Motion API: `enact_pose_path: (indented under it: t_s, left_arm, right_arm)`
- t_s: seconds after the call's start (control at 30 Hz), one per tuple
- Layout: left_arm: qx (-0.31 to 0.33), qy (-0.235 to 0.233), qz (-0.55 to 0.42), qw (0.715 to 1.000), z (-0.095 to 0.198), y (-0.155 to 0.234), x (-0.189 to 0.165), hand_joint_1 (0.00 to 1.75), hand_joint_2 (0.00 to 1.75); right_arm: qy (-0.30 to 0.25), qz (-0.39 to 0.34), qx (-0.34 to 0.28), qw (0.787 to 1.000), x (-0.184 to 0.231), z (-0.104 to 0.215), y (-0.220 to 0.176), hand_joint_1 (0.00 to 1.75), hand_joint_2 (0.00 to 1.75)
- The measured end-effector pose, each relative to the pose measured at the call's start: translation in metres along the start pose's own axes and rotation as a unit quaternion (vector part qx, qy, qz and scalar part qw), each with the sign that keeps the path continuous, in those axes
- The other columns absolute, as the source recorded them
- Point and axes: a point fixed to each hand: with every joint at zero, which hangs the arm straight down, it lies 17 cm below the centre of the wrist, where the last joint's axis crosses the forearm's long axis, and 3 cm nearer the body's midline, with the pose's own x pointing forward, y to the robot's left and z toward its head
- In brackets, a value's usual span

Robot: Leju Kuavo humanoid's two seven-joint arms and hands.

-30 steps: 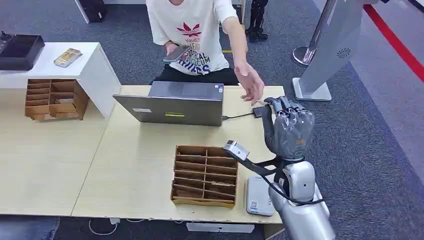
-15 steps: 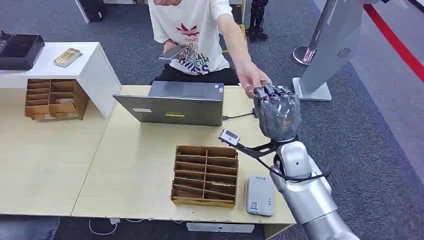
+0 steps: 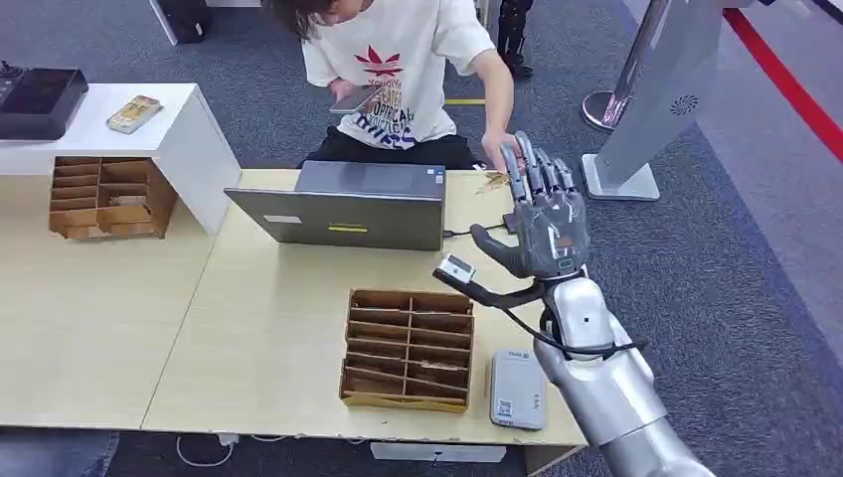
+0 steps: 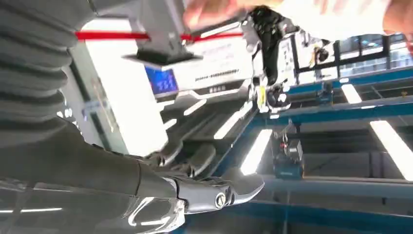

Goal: Pass the card to the sensor for recognition and then transmit it.

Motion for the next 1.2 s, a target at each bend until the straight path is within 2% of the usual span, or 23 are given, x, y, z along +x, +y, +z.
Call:
enact_pose_path:
  t_s: [0.2,0.23,0.33,0.5,0.7,0.87,0.9,0.93,0.97,1.0,1.03,1.2]
  left_arm:
    - [-0.009,-0.005,0.013,1.000,0.002,-0.007,0.004,0.00,0.00]
    - [-0.010,-0.006,0.013,1.000,0.003,-0.008,0.004,0.00,0.00]
    - [-0.014,-0.009,0.018,1.000,0.004,-0.011,0.007,0.00,0.00]
    - [-0.027,-0.019,0.038,0.999,0.006,-0.022,0.010,0.00,0.00]
    - [-0.034,-0.024,0.050,0.998,0.008,-0.027,0.012,0.00,0.00]
    - [-0.040,-0.025,0.064,0.997,0.008,-0.031,0.011,0.00,0.00]
    - [-0.041,-0.025,0.067,0.997,0.008,-0.032,0.012,0.00,0.00]
    - [-0.043,-0.025,0.069,0.996,0.009,-0.033,0.012,0.00,0.00]
    - [-0.044,-0.024,0.072,0.996,0.009,-0.034,0.012,0.00,0.00]
    - [-0.046,-0.024,0.074,0.996,0.009,-0.035,0.012,0.00,0.00]
    - [-0.047,-0.023,0.078,0.996,0.010,-0.036,0.012,0.00,0.00]
    - [-0.051,-0.021,0.088,0.995,0.010,-0.038,0.013,0.00,0.00]
  right_arm:
    - [0.015,-0.111,-0.017,0.994,0.021,0.012,-0.017,0.00,0.00]
    - [0.012,-0.115,-0.020,0.993,0.025,0.013,-0.019,0.00,1.75]
    - [0.008,-0.154,-0.029,0.988,0.035,0.018,-0.027,0.00,1.75]
    - [-0.013,-0.262,-0.067,0.963,0.077,0.046,-0.062,0.00,1.75]
    - [-0.027,-0.328,-0.088,0.940,0.106,0.074,-0.090,0.00,1.75]
    - [-0.055,-0.360,-0.075,0.928,0.140,0.109,-0.097,0.00,1.75]
    - [-0.059,-0.369,-0.068,0.925,0.146,0.115,-0.095,0.31,1.75]
    - [-0.063,-0.377,-0.060,0.922,0.150,0.121,-0.094,0.31,1.75]
    - [-0.066,-0.384,-0.051,0.919,0.156,0.127,-0.091,1.19,1.75]
    - [-0.069,-0.390,-0.043,0.917,0.159,0.131,-0.089,1.62,1.75]
    - [-0.071,-0.398,-0.034,0.914,0.163,0.135,-0.086,1.73,1.75]
    - [-0.076,-0.413,-0.005,0.907,0.172,0.152,-0.076,1.75,1.75]
